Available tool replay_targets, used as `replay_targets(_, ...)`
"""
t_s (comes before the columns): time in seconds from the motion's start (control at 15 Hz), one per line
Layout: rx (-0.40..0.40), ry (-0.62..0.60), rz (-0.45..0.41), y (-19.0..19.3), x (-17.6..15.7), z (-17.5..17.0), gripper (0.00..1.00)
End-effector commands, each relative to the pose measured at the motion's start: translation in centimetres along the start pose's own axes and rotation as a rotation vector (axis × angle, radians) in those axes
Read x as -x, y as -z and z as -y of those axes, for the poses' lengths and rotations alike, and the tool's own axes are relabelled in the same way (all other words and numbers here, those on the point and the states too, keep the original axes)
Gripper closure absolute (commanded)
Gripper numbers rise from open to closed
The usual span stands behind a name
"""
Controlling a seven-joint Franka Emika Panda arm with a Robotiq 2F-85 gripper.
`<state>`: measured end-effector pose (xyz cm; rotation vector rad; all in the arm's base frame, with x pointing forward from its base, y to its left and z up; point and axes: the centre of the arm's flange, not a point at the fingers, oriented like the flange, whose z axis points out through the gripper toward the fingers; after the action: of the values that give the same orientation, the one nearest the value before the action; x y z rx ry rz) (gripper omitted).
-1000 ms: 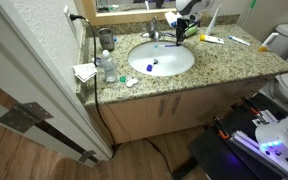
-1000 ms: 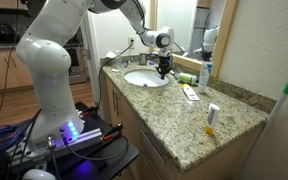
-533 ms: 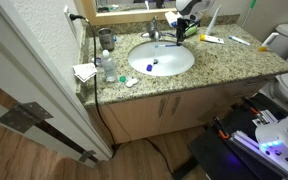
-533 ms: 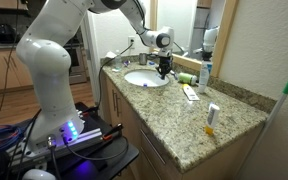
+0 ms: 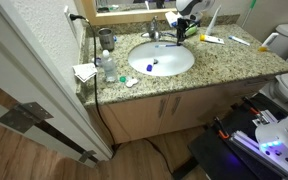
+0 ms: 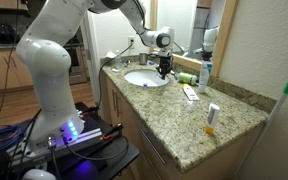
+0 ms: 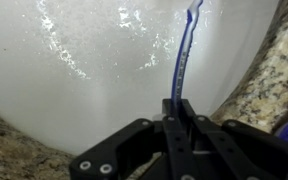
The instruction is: Open the tap
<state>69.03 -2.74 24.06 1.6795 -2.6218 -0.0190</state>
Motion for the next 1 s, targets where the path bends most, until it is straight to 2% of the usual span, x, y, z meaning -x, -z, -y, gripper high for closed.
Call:
replay_targets(0.0,0.004,0.0,-0.001,0.0,-0.2,0.1,0.98)
replay_targets(0.2,0.051,0.06,0.042,-0.3,0.4,-0.1,0.98)
replay_targets(0.67,0.139,0.297,0.241,1.3,3.5,-3.8,0.98)
replay_targets(0.93,0.151,0.386,0.424,3.0,5.1,-4.2,0.98)
